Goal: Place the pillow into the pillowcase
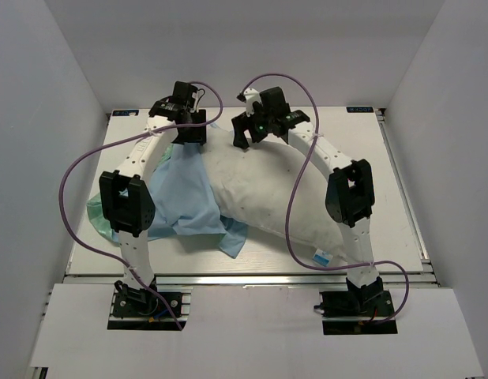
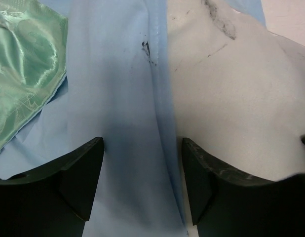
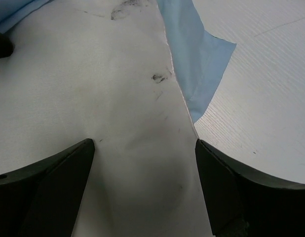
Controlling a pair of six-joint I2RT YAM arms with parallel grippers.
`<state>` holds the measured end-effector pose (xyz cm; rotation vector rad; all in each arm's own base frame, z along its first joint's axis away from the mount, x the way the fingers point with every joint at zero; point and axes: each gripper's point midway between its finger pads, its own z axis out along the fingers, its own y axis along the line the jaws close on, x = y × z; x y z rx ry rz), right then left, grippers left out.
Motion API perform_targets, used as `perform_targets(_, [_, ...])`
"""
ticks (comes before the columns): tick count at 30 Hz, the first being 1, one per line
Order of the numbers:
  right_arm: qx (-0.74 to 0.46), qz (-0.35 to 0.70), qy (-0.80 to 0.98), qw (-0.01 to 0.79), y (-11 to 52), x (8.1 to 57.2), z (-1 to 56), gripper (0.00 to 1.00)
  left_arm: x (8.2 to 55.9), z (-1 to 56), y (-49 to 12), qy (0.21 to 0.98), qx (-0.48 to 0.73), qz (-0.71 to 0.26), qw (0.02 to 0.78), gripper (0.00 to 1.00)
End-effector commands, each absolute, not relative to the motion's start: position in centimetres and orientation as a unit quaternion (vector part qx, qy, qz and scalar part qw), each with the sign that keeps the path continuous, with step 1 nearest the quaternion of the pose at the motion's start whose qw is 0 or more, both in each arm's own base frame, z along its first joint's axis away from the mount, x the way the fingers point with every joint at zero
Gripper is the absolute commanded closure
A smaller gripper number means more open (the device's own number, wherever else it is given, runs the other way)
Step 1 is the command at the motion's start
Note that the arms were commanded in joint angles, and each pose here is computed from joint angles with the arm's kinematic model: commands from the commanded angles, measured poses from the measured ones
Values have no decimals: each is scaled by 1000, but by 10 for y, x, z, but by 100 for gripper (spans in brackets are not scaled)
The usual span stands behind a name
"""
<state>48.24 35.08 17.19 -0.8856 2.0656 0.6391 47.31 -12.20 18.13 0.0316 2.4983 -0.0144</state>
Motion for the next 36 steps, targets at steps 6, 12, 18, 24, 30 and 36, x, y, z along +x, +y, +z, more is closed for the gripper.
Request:
perform_targets(6, [-389, 288, 800, 354, 353, 454, 168, 30, 484, 195, -103, 945, 9, 55, 323, 48])
perform_targets(12, [-412, 318, 788, 329, 359, 436, 164, 88, 501, 197, -112, 938, 45, 45, 341, 87])
perform_targets(18, [-429, 318, 762, 367, 359, 425, 196, 100, 502, 229, -132, 919, 83, 7, 385, 100])
perform_targets(24, [-469, 312, 703, 433, 378, 387, 244, 100, 486, 308, -175, 863, 115, -6, 492, 100])
perform_targets(30, [-494, 331, 638, 489, 375, 330, 283, 100, 473, 359, -196, 836, 87, -23, 541, 100])
perform_targets(36, [-550, 393, 559, 480, 388, 263, 288, 100, 463, 385, -214, 815, 84, -58, 571, 100])
